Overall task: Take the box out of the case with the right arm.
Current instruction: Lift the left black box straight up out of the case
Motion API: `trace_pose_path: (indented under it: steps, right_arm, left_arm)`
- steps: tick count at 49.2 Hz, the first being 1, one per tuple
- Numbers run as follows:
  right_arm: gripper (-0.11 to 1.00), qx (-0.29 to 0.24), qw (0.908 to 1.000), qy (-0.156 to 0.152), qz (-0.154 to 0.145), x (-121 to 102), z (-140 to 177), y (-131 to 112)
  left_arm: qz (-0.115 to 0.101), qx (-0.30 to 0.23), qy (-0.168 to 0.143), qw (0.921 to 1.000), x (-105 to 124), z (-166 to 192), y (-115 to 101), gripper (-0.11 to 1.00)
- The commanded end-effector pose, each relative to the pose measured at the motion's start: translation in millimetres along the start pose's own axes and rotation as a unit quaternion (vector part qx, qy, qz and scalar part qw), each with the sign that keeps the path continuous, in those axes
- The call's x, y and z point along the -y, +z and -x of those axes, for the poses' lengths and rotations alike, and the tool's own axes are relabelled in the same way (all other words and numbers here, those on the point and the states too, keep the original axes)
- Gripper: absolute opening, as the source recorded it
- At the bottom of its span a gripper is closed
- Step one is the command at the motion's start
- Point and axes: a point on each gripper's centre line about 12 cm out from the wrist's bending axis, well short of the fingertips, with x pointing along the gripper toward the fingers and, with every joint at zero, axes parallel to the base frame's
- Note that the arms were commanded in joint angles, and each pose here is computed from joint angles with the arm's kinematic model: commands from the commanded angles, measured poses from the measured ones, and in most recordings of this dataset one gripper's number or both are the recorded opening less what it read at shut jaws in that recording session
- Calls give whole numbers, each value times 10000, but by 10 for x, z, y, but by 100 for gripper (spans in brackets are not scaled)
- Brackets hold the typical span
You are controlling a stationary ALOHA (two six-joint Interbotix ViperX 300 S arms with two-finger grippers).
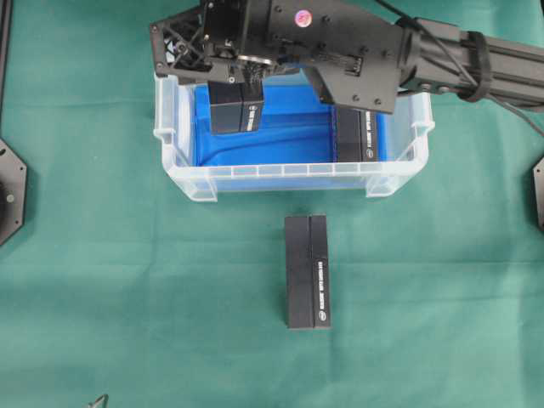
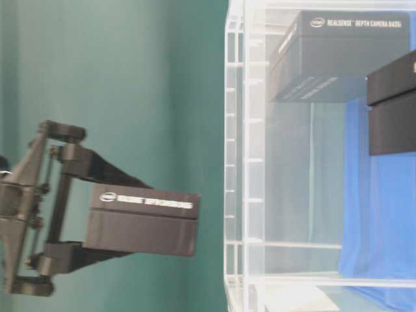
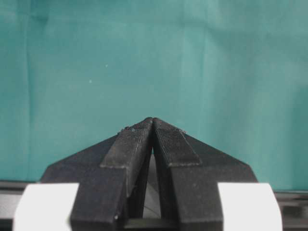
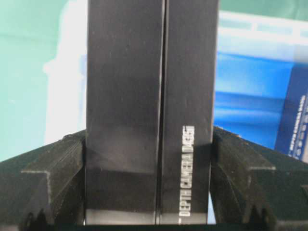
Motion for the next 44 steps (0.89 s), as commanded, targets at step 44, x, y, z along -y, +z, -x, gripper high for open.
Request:
trace_pose_path:
  steps: [44]
  right_arm:
    - [69,93,9992,363,-147,59,481,141]
  left_arm:
    - [-5,29,-13,10000,10,17,31,2]
